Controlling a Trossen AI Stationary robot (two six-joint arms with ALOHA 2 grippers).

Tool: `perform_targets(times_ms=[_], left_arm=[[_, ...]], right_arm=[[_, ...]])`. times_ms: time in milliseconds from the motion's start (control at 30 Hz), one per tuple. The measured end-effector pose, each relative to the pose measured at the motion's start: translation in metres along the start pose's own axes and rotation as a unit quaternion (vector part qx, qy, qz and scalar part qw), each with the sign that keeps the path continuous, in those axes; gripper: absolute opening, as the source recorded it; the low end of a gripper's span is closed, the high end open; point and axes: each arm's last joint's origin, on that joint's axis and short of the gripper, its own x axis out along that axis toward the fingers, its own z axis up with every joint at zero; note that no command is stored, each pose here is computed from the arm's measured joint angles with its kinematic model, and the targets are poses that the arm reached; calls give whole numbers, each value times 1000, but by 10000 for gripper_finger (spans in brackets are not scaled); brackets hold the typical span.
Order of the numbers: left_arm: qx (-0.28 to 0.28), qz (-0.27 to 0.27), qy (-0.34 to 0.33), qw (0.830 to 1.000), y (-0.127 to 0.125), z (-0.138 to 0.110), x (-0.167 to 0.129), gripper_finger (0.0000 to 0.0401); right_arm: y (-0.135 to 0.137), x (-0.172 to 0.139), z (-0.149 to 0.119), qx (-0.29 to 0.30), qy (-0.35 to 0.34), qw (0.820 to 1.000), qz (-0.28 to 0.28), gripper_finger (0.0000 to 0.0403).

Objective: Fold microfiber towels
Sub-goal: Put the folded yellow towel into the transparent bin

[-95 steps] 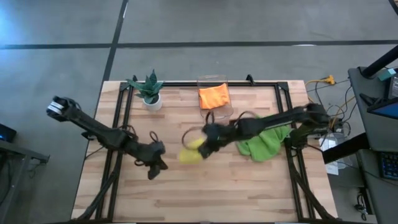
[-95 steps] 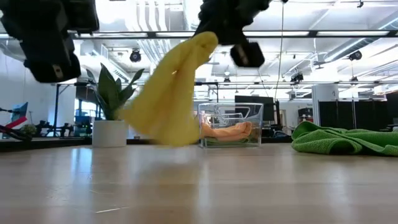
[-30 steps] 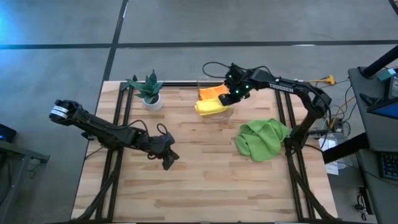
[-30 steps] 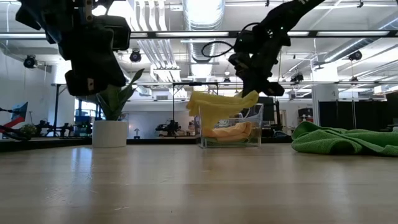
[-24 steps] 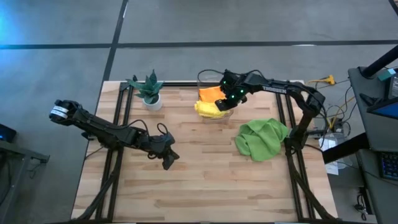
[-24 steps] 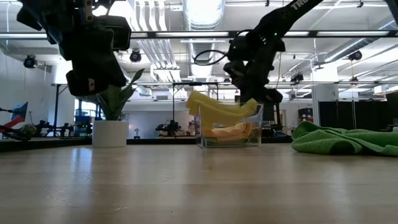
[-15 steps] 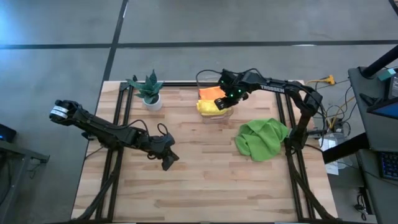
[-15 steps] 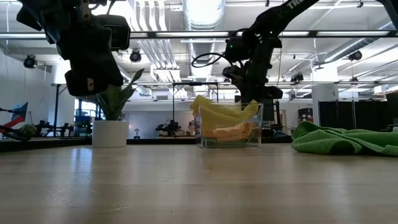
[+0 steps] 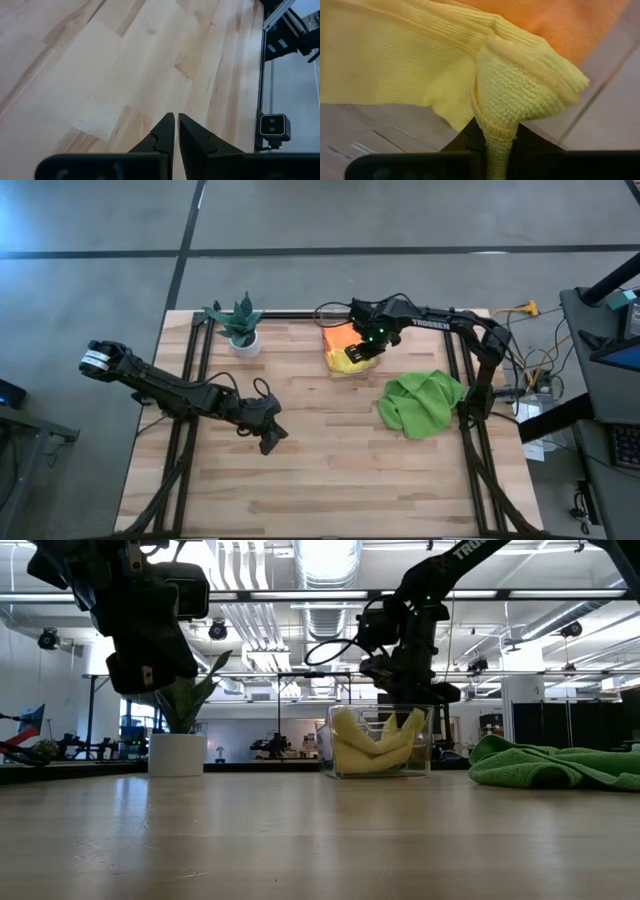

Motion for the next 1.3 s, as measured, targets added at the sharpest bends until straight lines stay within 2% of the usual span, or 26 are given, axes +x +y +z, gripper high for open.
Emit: perform_targets(times_ms=[167, 500, 700, 800, 900, 1200, 1300], left_arm=[[0, -2, 3, 1000, 0, 0, 0, 8], [0, -8, 9, 1000, 0, -1, 0, 8], [0, -10, 8, 1000, -1, 0, 0, 8], [0, -12, 6, 1000, -1, 0, 0, 8], [0, -18, 1, 1000, -2, 1, 0, 8], [-2, -16, 0, 1000, -2, 1, 0, 8], [-4, -16, 1, 1000, -2, 1, 0, 8]], right_arm=[[4, -1, 3, -6, -4, 1000, 3, 60], [10, -25, 7, -9, -2, 1000, 1, 177], [15, -50, 10, -15, -5, 1000, 2, 197], [18, -59, 13, -26, -20, 999, 6, 189], [19, -59, 16, -31, -25, 999, 2, 161], [17, -3, 25, -41, 63, 996, -44, 24], [19, 17, 24, -56, 98, 991, -75, 11]])
